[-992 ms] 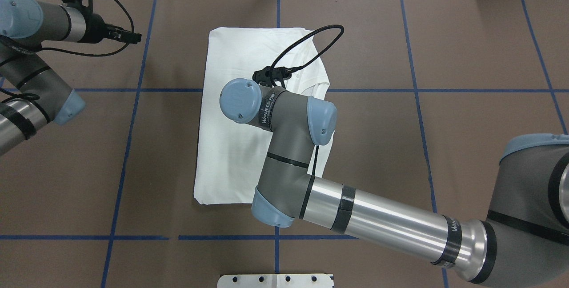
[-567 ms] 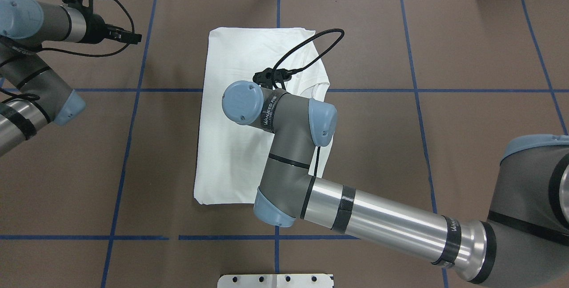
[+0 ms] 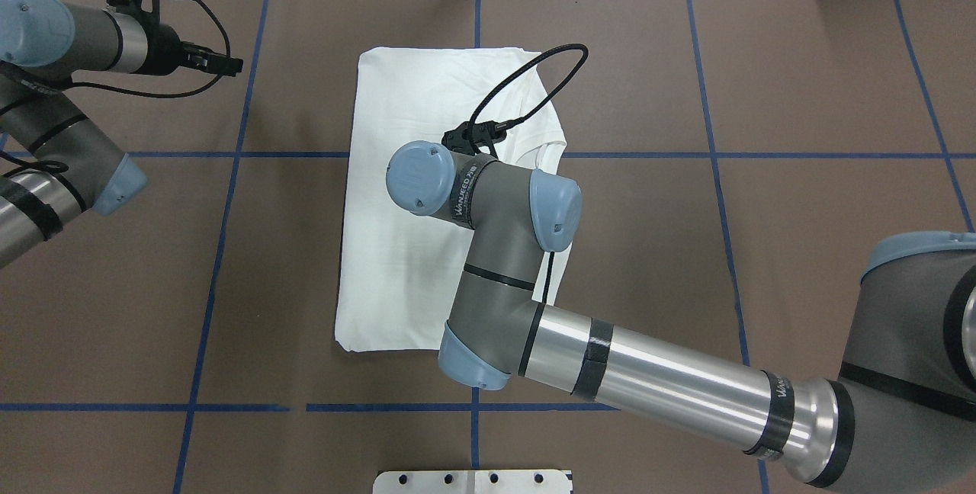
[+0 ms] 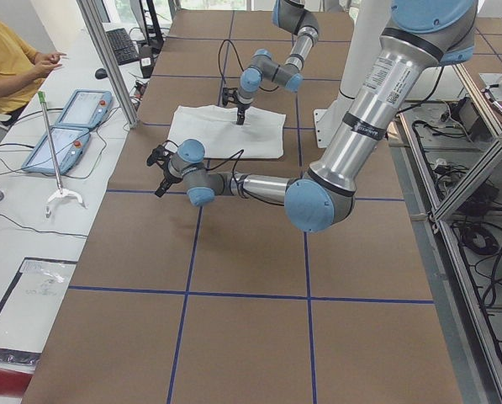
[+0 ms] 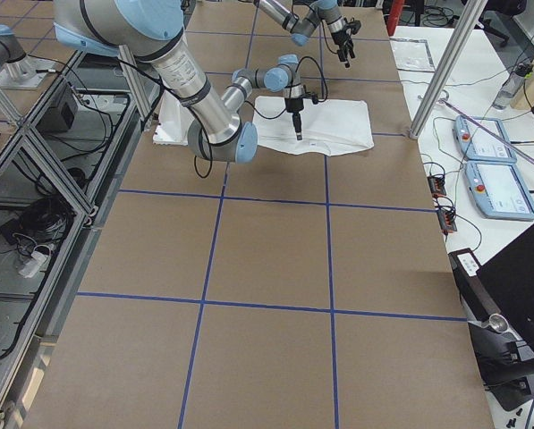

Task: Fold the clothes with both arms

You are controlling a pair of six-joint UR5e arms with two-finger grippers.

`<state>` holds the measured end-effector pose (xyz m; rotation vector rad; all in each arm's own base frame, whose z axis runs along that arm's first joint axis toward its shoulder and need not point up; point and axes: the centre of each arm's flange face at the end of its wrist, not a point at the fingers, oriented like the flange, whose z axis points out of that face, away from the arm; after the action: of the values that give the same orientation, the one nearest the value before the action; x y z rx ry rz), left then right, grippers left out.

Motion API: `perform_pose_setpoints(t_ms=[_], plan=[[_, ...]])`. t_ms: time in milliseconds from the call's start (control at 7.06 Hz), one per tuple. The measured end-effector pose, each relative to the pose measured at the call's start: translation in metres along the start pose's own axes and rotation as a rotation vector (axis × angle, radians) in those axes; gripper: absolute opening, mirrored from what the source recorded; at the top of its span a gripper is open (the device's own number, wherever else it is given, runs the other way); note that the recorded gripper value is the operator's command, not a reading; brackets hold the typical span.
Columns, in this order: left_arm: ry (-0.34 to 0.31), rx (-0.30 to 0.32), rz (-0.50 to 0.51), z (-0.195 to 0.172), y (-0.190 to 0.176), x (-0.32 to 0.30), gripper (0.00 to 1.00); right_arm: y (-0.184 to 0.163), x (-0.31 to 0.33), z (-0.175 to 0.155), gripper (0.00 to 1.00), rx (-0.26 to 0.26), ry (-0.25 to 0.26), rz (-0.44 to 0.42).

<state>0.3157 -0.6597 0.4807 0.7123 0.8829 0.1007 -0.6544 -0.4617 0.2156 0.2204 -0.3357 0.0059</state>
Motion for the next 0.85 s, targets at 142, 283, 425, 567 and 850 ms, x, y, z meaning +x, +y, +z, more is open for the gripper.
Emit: perform_pose_setpoints(t_ms=[142,283,425,567,850], plan=[[0.0,0.0,0.0,0.0,0.0,0.0,1.0,0.001,0.014,-0.002,1.0,-0.019,0.041,-0.045],[0.001,0.0,0.0,0.0,0.0,0.001,1.0,0.008,0.041,-0.001,1.0,-0.034,0.073,-0.093],[0.002,-0.001,0.0,0.0,0.0,0.001,1.0,0.018,0.077,0.008,1.0,-0.041,0.092,-0.133],[0.003,0.0,0.001,0.0,0.001,0.002,1.0,0.028,0.111,0.025,1.0,-0.047,0.11,-0.159],[0.018,-0.001,0.004,-0.005,0.004,0.003,1.0,0.032,0.14,0.02,1.0,-0.018,0.066,-0.151]])
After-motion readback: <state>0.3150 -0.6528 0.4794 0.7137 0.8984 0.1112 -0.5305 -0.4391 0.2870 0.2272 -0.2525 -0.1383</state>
